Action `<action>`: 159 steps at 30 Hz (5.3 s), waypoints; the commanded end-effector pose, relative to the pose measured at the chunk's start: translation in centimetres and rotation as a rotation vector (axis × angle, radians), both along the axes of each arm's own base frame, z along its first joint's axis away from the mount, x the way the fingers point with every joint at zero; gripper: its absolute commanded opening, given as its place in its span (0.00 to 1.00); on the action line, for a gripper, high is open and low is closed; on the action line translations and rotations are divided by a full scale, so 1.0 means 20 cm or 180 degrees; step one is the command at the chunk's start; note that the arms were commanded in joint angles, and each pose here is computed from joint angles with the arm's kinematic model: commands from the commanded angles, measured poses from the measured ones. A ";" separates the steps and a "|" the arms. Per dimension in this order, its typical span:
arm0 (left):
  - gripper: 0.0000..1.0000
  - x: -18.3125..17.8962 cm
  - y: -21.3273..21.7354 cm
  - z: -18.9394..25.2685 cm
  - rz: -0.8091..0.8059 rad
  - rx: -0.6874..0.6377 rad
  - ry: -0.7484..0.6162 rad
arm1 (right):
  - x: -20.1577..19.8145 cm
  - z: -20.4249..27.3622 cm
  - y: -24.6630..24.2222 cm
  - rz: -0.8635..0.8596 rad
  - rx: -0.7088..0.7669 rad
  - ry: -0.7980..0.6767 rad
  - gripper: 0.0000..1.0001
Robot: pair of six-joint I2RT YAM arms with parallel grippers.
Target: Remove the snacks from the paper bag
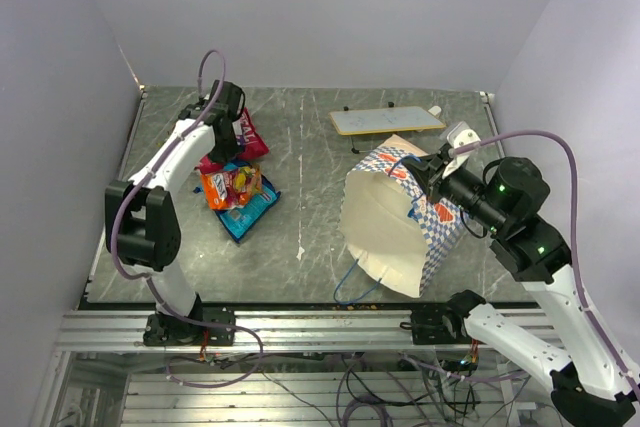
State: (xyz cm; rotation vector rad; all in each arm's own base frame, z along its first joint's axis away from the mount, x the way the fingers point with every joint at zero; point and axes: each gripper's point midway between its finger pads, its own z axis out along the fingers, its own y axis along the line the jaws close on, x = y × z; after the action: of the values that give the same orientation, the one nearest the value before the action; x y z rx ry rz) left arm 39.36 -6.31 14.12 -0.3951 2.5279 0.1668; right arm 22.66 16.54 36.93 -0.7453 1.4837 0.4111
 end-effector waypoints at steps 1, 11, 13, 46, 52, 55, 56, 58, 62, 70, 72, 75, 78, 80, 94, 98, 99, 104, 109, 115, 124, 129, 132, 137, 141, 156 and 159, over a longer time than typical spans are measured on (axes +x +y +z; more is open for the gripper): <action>0.08 -0.01 -0.02 0.02 -0.0110 -0.0154 0.0025 | -0.03 0.07 -0.01 0.0030 0.0024 -0.0087 0.00; 0.75 -0.18 -0.06 0.23 -0.0018 -0.0633 -0.0334 | 0.00 0.07 0.02 0.0154 -0.0222 -0.0169 0.00; 0.74 -0.25 -0.11 0.25 -0.0062 -0.0863 -0.0402 | 0.01 0.08 0.02 0.0167 -0.0277 -0.0213 0.00; 0.58 -1.43 -1.68 0.54 -0.3954 -0.2239 -0.2338 | -0.06 0.10 0.00 0.0100 -0.0056 0.0228 0.00; 0.51 -1.38 -1.99 0.36 -0.4283 -0.1867 -0.2691 | -0.05 0.17 0.03 0.0124 0.0057 0.0316 0.00; 0.50 -1.31 -2.09 0.24 -0.4224 -0.1733 -0.2765 | -0.05 0.21 0.02 0.0055 0.0102 0.0300 0.00; 0.50 -1.30 -2.13 0.20 -0.4215 -0.1720 -0.2774 | -0.04 0.22 0.01 0.0039 0.0114 0.0295 0.00; 0.50 -1.28 -2.19 0.12 -0.4184 -0.1707 -0.2783 | -0.04 0.23 0.01 0.0024 0.0142 0.0298 0.00; 0.51 -1.17 -2.29 -0.03 -0.4022 -0.1582 -0.2794 | -0.05 0.22 0.03 0.0107 0.0154 0.0339 0.00; 0.74 -0.84 -2.35 -0.25 -0.3614 -0.1077 -0.2820 | -0.11 0.22 0.02 0.0218 0.0088 0.0257 0.00; 0.83 -0.79 -2.36 -0.28 -0.3532 -0.0987 -0.2824 | -0.14 0.22 0.01 0.0223 0.0078 0.0225 0.00; 0.97 -0.74 -2.37 -0.33 -0.3448 -0.0834 -0.2787 | -0.16 0.21 -0.01 0.0213 0.0091 0.0222 0.00; 0.97 -0.71 -2.41 -0.43 -0.3534 -0.0747 -0.2662 | -0.19 0.19 0.00 0.0285 0.0066 0.0266 0.00; 0.98 -0.71 -2.43 -0.52 -0.3590 -0.0742 -0.2541 | -0.19 0.19 0.01 0.0337 0.0034 0.0293 0.00; 0.65 -0.52 -2.55 -0.67 -0.3425 -0.0571 -0.2385 | -0.23 0.15 0.00 0.0410 -0.0100 0.0339 0.00; 0.21 -0.47 -2.52 -0.53 -0.3345 -0.0568 -0.2529 | -0.23 0.15 -0.01 0.0392 -0.0094 0.0308 0.00; 0.16 -0.46 -2.51 -0.49 -0.3320 -0.0574 -0.2556 | -0.23 0.15 -0.01 0.0384 -0.0098 0.0305 0.00; 0.09 -0.45 -2.45 -0.33 -0.3270 -0.0673 -0.2639 | -0.23 0.13 -0.03 0.0332 -0.0115 0.0275 0.00; 0.07 -0.56 -2.40 -0.26 -0.3415 -0.0911 -0.2517 | -0.20 0.13 -0.04 0.0277 -0.0112 0.0211 0.00; 0.07 -0.91 -2.37 -0.18 -0.3877 -0.1274 -0.2097 | -0.14 0.15 -0.04 0.0112 -0.0032 0.0137 0.00; 0.07 -1.36 -1.90 0.02 -0.4285 -0.1373 -0.1666 | -0.05 0.19 -0.10 -0.0258 0.0143 -0.0020 0.00; 0.07 -1.48 -1.59 0.25 -0.4413 -0.1420 -0.1501 | -0.02 0.17 -0.11 -0.0326 0.0116 -0.0096 0.00; 0.07 -1.46 -1.41 0.43 -0.4227 -0.1277 -0.1532 | -0.02 0.18 -0.11 -0.0325 0.0136 -0.0150 0.00; 0.07 -1.18 -1.10 0.69 -0.3330 -0.0732 -0.1772 | -0.04 0.19 -0.12 -0.0308 0.0184 -0.0200 0.00; 0.07 -0.85 -0.80 0.76 -0.2314 -0.0465 -0.1781 | -0.08 0.13 -0.11 -0.0209 0.0156 -0.0121 0.00; 0.07 -0.04 0.09 0.22 0.0042 0.0032 -0.0398 | -0.18 0.13 0.00 0.0329 -0.0006 0.0119 0.00; 0.07 0.01 0.17 0.15 0.0137 0.0076 -0.0363 | -0.17 0.13 0.02 0.0365 -0.0023 0.0168 0.00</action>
State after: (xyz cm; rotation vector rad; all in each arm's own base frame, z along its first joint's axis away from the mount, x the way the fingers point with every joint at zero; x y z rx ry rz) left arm 38.92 -3.62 16.31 -0.4293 2.4292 0.2168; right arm 19.72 16.24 39.26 -0.7784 1.4983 0.4866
